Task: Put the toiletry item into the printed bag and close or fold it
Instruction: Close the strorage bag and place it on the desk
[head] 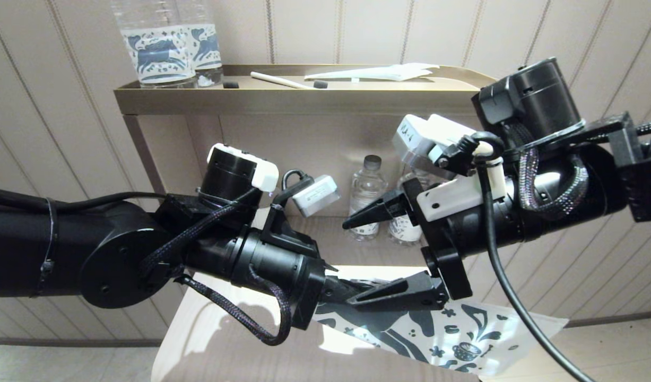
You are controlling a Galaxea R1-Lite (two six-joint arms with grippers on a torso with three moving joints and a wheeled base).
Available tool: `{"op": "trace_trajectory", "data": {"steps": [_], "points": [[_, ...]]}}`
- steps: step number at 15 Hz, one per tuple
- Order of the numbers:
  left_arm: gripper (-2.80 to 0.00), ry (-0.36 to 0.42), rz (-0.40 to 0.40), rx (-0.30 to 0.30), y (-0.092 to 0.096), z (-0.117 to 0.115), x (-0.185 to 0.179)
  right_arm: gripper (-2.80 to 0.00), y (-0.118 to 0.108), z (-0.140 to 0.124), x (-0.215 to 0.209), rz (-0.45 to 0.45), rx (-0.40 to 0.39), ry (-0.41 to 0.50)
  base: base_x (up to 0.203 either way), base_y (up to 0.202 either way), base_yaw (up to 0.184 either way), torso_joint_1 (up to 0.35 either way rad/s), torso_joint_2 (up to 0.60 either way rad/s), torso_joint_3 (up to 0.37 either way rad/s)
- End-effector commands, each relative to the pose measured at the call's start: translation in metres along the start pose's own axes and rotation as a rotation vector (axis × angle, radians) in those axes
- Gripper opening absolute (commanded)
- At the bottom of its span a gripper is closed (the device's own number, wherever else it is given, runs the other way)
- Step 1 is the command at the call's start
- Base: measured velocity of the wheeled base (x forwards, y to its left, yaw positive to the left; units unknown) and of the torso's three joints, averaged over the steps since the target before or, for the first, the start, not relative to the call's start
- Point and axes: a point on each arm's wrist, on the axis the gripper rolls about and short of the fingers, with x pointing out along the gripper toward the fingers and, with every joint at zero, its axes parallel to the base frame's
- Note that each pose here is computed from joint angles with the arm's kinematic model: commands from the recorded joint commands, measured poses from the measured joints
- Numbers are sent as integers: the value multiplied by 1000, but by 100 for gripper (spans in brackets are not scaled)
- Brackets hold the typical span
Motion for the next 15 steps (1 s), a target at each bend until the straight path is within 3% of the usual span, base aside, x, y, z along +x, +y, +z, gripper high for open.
{"op": "trace_trajectory", "data": {"steps": [1, 12, 15], "points": [[-280, 1, -5, -1, 0, 0, 0, 0, -2, -2, 4, 10, 3, 4, 0, 0, 0, 0, 0, 0], [-280, -7, -5, 2, 0, 1, 0, 0, -5, -5, 10, 49, 19, -6, 0, 0, 0, 0, 0, 0], [-280, -8, -6, -3, 0, 1, -1, 0, -5, -6, 12, 104, 36, -27, 0, 0, 0, 0, 0, 0]]}}
